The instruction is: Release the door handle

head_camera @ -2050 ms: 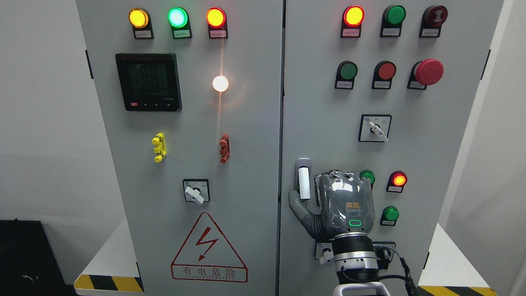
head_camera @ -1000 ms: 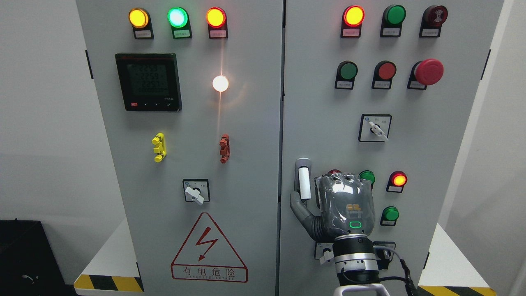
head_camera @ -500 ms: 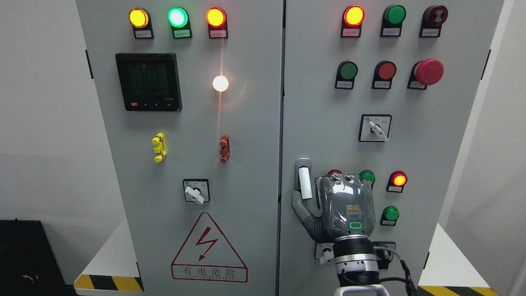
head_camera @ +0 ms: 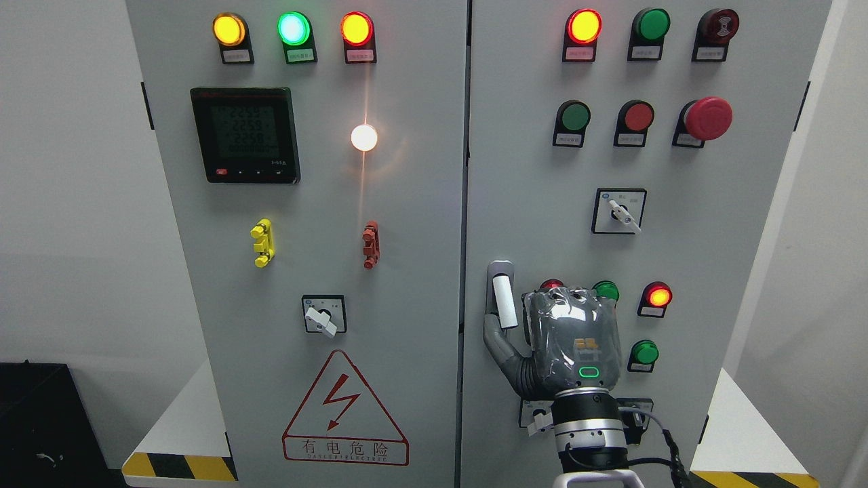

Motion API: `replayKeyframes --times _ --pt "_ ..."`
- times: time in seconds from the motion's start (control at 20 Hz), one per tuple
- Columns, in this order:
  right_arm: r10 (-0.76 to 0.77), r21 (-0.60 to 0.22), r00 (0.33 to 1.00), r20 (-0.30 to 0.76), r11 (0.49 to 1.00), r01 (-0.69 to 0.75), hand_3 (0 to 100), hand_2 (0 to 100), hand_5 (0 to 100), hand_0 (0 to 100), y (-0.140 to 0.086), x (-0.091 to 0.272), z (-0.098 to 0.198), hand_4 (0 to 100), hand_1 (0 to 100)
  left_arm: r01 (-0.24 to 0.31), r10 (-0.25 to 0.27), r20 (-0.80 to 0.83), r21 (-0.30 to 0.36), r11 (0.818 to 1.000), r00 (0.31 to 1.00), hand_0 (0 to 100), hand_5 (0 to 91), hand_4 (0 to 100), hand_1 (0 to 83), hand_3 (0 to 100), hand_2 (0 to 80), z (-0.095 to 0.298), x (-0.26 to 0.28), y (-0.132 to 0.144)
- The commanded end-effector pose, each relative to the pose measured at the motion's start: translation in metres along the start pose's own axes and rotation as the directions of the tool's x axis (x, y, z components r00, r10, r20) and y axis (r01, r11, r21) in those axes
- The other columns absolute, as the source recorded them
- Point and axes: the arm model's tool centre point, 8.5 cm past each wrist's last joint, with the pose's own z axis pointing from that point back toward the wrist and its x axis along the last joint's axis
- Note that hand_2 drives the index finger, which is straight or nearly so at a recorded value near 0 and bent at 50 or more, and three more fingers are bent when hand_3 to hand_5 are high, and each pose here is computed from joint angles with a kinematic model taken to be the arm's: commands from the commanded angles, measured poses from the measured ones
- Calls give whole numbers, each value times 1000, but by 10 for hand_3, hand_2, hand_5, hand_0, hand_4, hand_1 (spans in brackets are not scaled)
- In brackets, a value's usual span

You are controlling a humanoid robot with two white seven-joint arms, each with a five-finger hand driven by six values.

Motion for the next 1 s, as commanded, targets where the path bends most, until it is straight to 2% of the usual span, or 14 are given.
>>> replayKeyframes --times 0.0,0.95 --pt "3 -3 1000 -9 1000 -3 1000 967 984 476 -1 -3 0 1000 399 -2 2 -17 0 1000 1000 120 0 0 556 0 0 1 -11 0" --pt "13 -26 1000 -28 1000 -14 1000 954 982 465 -4 -7 0 1000 413 -1 1 -16 0 1000 1000 120 0 0 556 0 0 1 -11 0"
